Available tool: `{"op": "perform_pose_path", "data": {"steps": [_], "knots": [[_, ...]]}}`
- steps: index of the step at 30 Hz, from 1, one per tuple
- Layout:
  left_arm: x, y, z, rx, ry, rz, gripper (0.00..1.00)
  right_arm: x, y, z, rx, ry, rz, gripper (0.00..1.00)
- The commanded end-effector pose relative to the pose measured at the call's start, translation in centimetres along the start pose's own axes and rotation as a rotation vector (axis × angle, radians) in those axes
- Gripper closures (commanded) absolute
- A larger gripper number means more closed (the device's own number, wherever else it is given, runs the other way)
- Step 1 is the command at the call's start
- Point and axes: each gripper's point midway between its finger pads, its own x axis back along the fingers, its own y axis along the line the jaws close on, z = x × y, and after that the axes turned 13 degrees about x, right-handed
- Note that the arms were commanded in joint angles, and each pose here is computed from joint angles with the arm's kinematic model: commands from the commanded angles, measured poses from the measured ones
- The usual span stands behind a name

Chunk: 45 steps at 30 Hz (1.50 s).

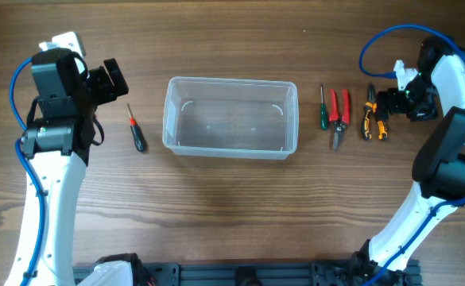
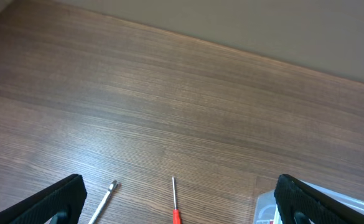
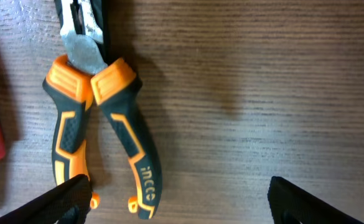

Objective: Pack container
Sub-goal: 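Carry the pliers into the clear container and release them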

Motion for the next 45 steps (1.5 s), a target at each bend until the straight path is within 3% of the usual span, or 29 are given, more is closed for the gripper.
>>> {"op": "perform_pose_path", "data": {"steps": [1,9,11,14,15,16,20,25,31,34,36,39,45], "knots": [[0.3,0.1,-0.9,-0.018,-0.023,-0.006,0.0,-1.4,0.6,-0.5,-0.007,-0.02,-0.032,0.15],[0.3,0.1,-0.9,-0.018,-0.023,-0.006,0.0,-4.0,1.8,0.3,-0.053,-0.012,-0.059,0.26],[0.3,0.1,-0.9,-0.018,-0.023,-0.006,0.0,-4.2,2.0,0.4,-0.059,-0.009,-0.064,0.45],[0.3,0.1,-0.9,-0.018,-0.023,-0.006,0.0,-4.3,2.1,0.8,-0.077,0.008,-0.063,0.56],[0.3,0.1,-0.9,-0.018,-0.023,-0.006,0.0,-4.3,2.1,0.9,-0.077,0.012,-0.065,0.62],[0.3,0.1,-0.9,-0.018,-0.023,-0.006,0.0,-4.3,2.2,0.9,-0.077,0.015,-0.067,0.75],[0.3,0.1,-0.9,-0.018,-0.023,-0.006,0.0,-4.3,2.1,1.1,-0.079,0.021,-0.061,0.96],[0.3,0.1,-0.9,-0.018,-0.023,-0.006,0.0,-3.6,1.3,0.0,-0.188,-0.012,-0.033,0.96],[0.3,0.1,-0.9,-0.018,-0.023,-0.006,0.0,8.8,3.3,-5.9,-0.136,-0.276,-0.091,0.96],[0.3,0.1,-0.9,-0.018,-0.023,-0.006,0.0,16.9,8.2,-9.0,0.014,-0.435,-0.043,0.96],[0.3,0.1,-0.9,-0.018,-0.023,-0.006,0.0,19.9,13.5,-10.6,0.22,-0.51,-0.019,0.96],[0.3,0.1,-0.9,-0.018,-0.023,-0.006,0.0,20.8,24.4,-11.8,0.677,-0.554,0.003,0.96],[0.3,0.1,-0.9,-0.018,-0.023,-0.006,0.0,20.3,34.1,-12.2,1.32,-0.599,0.139,0.96]]}}
